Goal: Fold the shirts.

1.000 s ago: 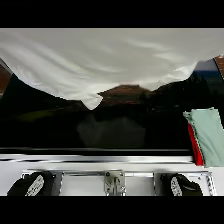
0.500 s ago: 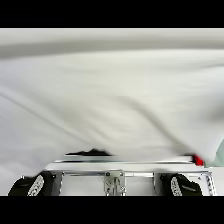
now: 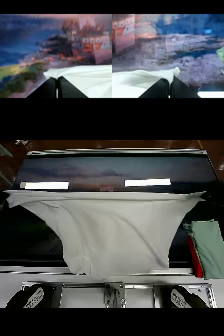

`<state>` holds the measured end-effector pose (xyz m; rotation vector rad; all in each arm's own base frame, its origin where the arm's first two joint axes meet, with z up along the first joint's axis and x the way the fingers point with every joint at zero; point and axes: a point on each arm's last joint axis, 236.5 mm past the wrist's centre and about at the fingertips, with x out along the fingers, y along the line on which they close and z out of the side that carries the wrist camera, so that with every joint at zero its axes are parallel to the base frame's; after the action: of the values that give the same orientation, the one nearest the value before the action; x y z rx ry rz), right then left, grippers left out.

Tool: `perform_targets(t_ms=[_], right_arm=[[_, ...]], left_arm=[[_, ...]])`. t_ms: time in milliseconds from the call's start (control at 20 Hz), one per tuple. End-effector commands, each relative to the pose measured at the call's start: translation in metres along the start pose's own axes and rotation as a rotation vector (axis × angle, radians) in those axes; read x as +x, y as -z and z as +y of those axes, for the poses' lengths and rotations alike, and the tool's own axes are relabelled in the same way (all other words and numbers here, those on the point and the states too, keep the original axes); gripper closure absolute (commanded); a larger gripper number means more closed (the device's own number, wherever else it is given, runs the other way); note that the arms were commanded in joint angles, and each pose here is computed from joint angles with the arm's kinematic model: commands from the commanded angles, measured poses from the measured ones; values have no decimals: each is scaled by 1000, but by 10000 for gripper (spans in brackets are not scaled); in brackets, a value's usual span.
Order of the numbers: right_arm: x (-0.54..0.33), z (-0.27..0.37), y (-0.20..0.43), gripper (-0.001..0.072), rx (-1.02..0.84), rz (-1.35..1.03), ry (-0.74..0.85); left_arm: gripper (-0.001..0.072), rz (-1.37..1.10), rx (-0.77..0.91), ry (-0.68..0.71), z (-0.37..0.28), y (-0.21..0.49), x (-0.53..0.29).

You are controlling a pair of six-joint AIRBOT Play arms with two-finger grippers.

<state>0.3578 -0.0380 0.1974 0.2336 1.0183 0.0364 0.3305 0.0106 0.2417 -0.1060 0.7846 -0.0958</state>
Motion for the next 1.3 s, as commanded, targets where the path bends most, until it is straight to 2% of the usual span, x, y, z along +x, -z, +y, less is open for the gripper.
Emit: perform_targets(t_ms=[0, 150, 250, 500, 550, 600, 650, 700, 800, 850, 950, 1050, 1250], right_arm=[[124, -4, -22, 649, 131, 60, -99], [196, 25, -55, 649, 187, -32, -189], [233, 40, -71, 649, 206, -100, -194], [290, 65, -46, 648, 202, -27, -202], [291, 66, -44, 639, 198, -17, -203], [287, 63, -48, 556, 189, -35, -197], [277, 60, -51, 283, 176, -34, -197], [261, 54, -53, 121, 126, -30, -195], [225, 25, -46, 123, 12, 27, -138], [204, -6, -32, 122, -16, 91, -57], [169, -68, 13, 123, 30, 274, 79], [151, -94, 58, 123, 155, 425, 43], [159, -77, 99, 123, 368, 515, -174]], left_arm=[[665, 95, -95, 16, 27, 16, 101], [665, 79, -189, 67, 33, 6, 161], [665, 139, -238, 122, 23, 20, 192], [664, 335, -270, 167, -5, 70, 249], [609, 383, -308, 169, -9, 81, 254], [435, 434, -327, 174, -12, 93, 254], [219, 489, -326, 179, -12, 104, 248], [199, 528, -325, 169, -5, 112, 240], [199, 604, -322, 137, 20, 127, 213], [198, 646, -336, 132, 31, 136, 195], [198, 737, -358, 155, 40, 168, 161], [195, 819, -419, 173, 34, 223, 140], [195, 845, -564, 311, -24, 316, 137]])
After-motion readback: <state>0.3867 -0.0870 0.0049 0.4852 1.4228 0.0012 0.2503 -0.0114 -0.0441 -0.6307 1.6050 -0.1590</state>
